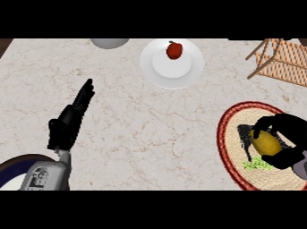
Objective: Pick the lemon from the placemat and place it in the tiered shelf
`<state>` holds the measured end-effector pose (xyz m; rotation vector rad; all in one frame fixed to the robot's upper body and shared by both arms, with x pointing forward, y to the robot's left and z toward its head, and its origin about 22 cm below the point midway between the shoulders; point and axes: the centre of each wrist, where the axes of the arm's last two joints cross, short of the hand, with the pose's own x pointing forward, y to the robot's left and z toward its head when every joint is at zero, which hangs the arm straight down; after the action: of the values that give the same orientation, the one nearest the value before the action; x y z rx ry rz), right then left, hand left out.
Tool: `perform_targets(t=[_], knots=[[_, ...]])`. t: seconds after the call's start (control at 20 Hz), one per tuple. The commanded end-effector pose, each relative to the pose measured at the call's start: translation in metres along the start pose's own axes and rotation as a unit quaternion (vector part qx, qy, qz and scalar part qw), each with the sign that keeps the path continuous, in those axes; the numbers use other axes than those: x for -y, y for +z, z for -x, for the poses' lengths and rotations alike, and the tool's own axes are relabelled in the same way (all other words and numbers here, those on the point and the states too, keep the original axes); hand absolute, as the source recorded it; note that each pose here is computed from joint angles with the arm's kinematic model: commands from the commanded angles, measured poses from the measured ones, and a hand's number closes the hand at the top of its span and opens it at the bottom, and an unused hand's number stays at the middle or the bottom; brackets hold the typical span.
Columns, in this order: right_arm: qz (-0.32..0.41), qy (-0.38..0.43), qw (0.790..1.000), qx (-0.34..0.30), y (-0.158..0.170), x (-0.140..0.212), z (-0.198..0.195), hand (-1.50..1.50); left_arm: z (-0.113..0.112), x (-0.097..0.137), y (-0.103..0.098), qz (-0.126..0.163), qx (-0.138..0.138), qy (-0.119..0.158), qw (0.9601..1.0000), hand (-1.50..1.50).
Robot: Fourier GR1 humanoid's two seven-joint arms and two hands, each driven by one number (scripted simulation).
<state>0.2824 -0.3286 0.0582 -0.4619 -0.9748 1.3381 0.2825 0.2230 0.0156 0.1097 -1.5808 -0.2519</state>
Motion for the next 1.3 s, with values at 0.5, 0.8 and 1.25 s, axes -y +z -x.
perform_targets(t=[0.5, 0.8, 1.25], knots=[[0.119, -0.104, 0.987, -0.037, -0.009, -0.018, -0.033, 1.50, 0.011, 0.002, 0.002, 0.001, -0.012, -0.009, 0.9999, 0.00], [0.245, -0.238, 0.935, -0.093, -0.014, -0.010, -0.090, 1.50, 0.009, -0.002, 0.003, 0.006, -0.008, -0.005, 0.9999, 0.00], [0.407, -0.326, 0.853, -0.020, 0.071, 0.039, -0.128, 1.50, 0.003, 0.009, -0.003, 0.003, -0.006, -0.005, 1.0000, 0.00]])
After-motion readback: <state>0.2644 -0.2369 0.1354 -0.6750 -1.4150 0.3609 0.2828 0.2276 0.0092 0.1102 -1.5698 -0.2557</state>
